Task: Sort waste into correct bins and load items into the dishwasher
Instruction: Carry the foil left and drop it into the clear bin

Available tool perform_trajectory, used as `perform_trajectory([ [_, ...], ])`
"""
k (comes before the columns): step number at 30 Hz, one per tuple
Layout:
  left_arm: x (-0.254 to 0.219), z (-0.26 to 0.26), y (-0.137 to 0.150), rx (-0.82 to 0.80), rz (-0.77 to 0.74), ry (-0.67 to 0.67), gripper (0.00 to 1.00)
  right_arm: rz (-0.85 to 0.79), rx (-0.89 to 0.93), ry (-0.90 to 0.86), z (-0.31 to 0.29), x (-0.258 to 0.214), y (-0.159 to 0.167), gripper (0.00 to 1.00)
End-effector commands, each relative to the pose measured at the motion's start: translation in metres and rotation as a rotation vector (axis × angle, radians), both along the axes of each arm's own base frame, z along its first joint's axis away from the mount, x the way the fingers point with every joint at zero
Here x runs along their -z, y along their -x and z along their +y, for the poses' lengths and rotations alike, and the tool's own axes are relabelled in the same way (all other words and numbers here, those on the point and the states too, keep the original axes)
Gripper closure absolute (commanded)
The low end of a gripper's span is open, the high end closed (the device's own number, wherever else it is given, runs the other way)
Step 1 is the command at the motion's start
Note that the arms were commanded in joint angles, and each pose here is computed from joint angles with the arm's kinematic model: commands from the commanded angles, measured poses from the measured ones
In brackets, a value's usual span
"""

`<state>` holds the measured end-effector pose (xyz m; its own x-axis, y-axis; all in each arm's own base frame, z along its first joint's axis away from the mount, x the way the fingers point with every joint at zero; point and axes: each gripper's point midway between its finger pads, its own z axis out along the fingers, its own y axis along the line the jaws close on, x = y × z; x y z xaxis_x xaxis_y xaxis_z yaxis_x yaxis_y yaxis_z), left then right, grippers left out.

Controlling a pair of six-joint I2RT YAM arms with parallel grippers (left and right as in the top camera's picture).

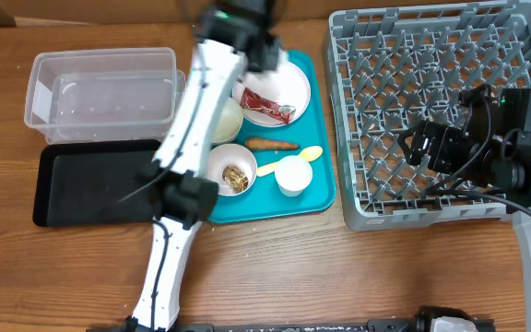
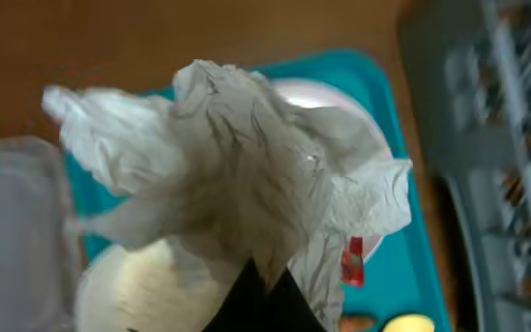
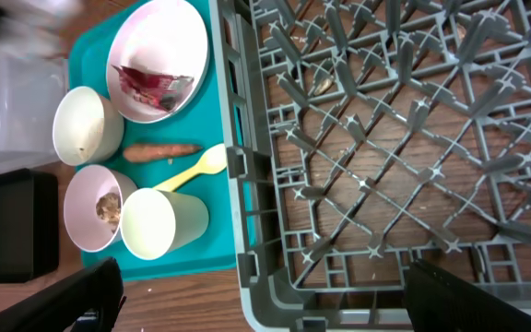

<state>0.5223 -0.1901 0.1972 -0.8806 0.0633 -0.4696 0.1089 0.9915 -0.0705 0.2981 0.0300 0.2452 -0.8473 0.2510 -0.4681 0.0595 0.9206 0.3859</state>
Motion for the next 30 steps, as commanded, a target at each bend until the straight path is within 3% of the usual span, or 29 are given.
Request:
perform_trajectory([
  [1,-0.058,0.087,0.006,-0.181,-0.059,0.04,0.96,-0.034,-0.003,0.008,0.0,-0.011,-0.004,0.0],
  [2,-0.054,0.153,0.012,-0.323,-0.011,0.009,0.96,-0.034,-0.003,0.009,0.0,-0.011,-0.004,0.0],
  [3,-0.047,0.178,0.012,-0.373,0.011,0.008,0.96,-0.034,-0.003,0.009,0.0,-0.011,-0.004,0.0],
  [6,-0.013,0.243,0.02,-0.534,0.13,0.003,0.96,-0.033,-0.004,0.008,0.0,-0.011,-0.004,0.0],
  [9,0.023,0.267,0.025,-0.575,0.232,-0.015,0.95,-0.034,-0.004,0.008,0.0,-0.011,-0.004,0.0],
  [11,0.042,0.273,0.024,-0.581,0.266,-0.022,0.73,-0.034,-0.003,0.009,0.0,-0.011,-0.004,0.0],
  [13,0.056,0.276,0.023,-0.585,0.288,-0.022,0.33,-0.034,-0.003,0.009,0.0,-0.011,-0.004,0.0],
  [15,0.056,0.276,0.021,-0.58,0.281,-0.023,0.0,-0.034,-0.003,0.008,0.0,-0.011,-0.004,0.0],
  [20,-0.001,0.258,0.003,-0.504,0.107,0.034,0.0,-0.034,-0.003,0.008,0.0,-0.011,-0.004,0.0],
  [24,-0.047,0.172,-0.007,-0.152,-0.018,0.145,0.01,-0.033,-0.003,0.008,0.0,-0.011,-0.003,0.0],
  [30,-0.016,0.067,0.006,0.048,0.075,0.117,0.0,-0.025,-0.003,0.008,0.001,-0.01,-0.002,0.0],
])
